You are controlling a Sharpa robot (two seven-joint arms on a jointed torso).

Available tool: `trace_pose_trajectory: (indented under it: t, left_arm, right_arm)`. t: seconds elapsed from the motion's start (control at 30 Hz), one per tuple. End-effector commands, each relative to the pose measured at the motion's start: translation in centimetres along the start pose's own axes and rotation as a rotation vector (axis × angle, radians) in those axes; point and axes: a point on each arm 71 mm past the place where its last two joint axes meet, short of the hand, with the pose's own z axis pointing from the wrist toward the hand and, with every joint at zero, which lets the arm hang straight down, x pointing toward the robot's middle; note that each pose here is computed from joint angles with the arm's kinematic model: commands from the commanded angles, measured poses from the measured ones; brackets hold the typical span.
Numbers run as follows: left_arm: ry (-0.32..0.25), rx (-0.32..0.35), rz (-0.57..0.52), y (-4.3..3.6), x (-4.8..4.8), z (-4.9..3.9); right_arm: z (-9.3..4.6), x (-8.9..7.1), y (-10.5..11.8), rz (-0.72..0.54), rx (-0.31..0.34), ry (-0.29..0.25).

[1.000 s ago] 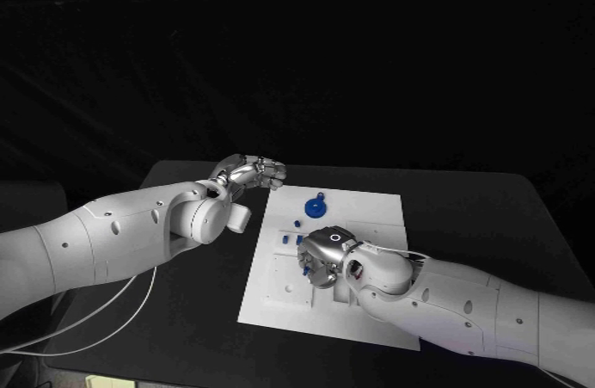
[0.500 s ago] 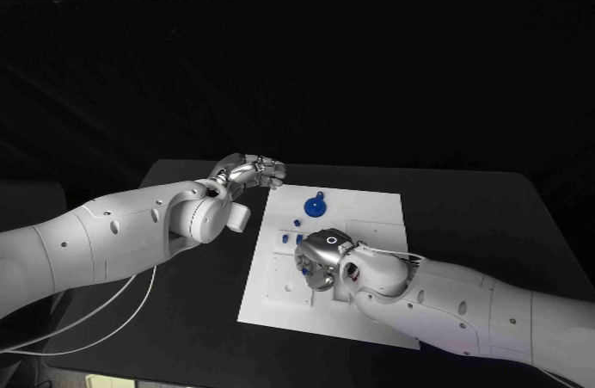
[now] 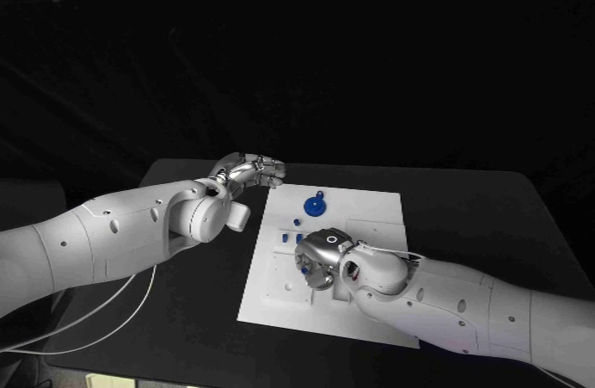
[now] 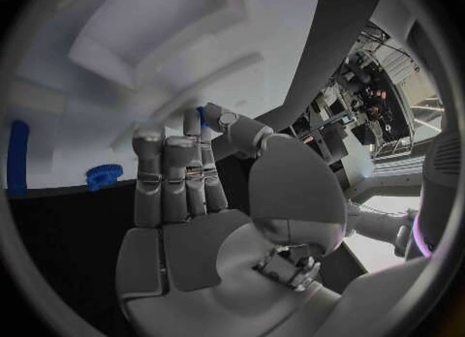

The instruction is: Assemble the parts on the task board

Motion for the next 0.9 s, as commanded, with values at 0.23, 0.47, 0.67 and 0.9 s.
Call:
trace_pose_trajectory:
  t: [0.23, 0.47, 0.67, 0.9]
  left_arm:
    - [0.001, 0.006, -0.007, -0.12, 0.05, -0.01]
    - [-0.002, 0.007, -0.006, -0.12, -0.07, -0.03]
    - [-0.008, 0.007, -0.005, -0.10, -0.32, -0.07]
    - [-0.012, 0.006, -0.005, -0.07, -0.50, -0.05]
  right_arm:
    - [-0.5, 0.4, -0.5, 0.070, 0.026, -0.009]
    - [-1.5, -0.1, -1.0, 0.091, 0.043, -0.050]
    - [-2.7, -2.2, -2.1, 0.103, 0.054, -0.097]
    - [-4.5, -5.9, -3.9, 0.113, 0.069, -0.161]
